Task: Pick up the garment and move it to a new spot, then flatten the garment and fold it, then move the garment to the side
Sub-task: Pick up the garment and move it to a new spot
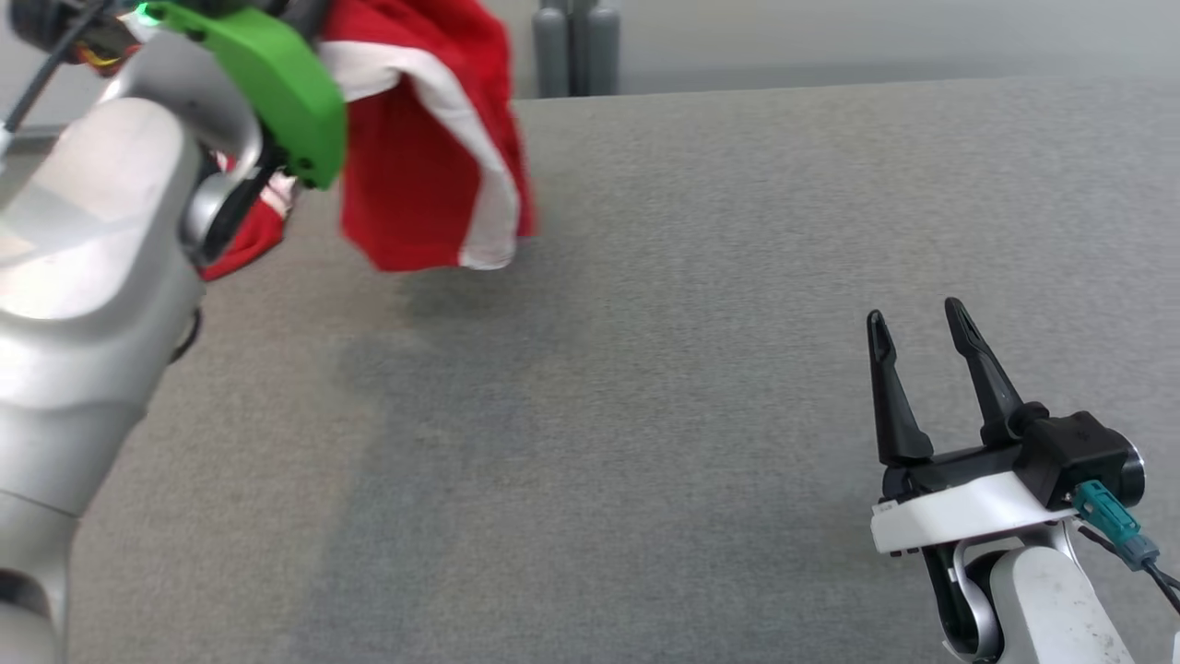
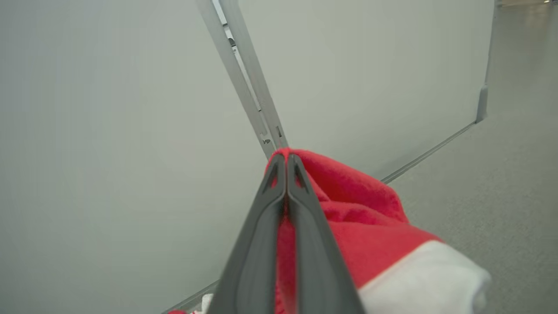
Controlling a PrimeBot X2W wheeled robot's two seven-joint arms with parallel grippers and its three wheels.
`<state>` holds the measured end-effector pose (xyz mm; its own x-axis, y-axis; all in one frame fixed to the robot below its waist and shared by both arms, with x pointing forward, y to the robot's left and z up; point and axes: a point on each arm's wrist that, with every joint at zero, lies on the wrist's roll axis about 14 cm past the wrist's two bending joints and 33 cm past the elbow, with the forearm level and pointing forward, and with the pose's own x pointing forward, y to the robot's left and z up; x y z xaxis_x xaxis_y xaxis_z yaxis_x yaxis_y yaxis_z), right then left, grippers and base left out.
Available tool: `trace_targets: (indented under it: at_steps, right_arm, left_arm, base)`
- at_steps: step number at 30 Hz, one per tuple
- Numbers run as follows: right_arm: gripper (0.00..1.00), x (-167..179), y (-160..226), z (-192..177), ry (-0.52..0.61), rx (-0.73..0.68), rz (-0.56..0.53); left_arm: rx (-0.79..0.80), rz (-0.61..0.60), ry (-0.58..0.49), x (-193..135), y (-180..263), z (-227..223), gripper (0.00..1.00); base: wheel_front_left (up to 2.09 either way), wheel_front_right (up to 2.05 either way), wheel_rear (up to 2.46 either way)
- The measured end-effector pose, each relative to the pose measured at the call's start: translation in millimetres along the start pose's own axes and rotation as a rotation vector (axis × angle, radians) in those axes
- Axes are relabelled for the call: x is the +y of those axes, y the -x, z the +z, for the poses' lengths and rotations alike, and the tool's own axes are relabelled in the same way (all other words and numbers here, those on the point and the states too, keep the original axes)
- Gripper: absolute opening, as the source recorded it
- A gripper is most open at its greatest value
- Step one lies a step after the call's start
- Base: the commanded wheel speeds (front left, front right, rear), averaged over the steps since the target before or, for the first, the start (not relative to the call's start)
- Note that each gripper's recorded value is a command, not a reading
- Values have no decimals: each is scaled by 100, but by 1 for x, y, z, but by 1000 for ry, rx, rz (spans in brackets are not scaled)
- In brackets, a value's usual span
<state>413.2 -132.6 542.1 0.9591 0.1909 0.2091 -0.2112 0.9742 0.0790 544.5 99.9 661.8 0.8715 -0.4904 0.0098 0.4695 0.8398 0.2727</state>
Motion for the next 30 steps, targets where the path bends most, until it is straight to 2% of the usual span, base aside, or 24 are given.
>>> trace_targets:
  at_steps: [4, 7, 11, 14, 16, 18, 23, 30]
  right_arm:
    - [100, -16, 12, 11, 11, -19, -50]
    - [100, -26, 19, 16, 17, -28, -83]
    - [100, -35, 25, 15, 16, -21, -113]
    - [100, -37, 23, 11, 8, -12, -119]
    - [100, -39, 21, 10, 5, -9, -124]
    - [100, -42, 20, 7, 6, -3, -131]
    - [100, -51, 21, -1, 11, 20, -156]
    - [100, -52, 19, -5, 16, 28, -155]
  left_arm:
    - [-114, -103, 81, -55, -20, 41, 0]
    - [-164, -180, 175, -98, -28, 53, 0]
    - [-136, -243, 358, -147, -31, 28, 0]
    - [-38, -227, 460, -165, -29, -23, 0]
    - [41, -198, 481, -170, -24, -66, 0]
    - [76, -165, 448, -167, -20, -96, 0]
    - [198, -65, 464, -154, -3, -164, 0]
    - [272, 33, 473, -128, 17, -200, 0]
  base:
    - [0, 0, 0]
    - [0, 0, 0]
    - [0, 0, 0]
    - [0, 0, 0]
    - [0, 0, 0]
    - [0, 0, 0]
    - [0, 0, 0]
    - [0, 0, 0]
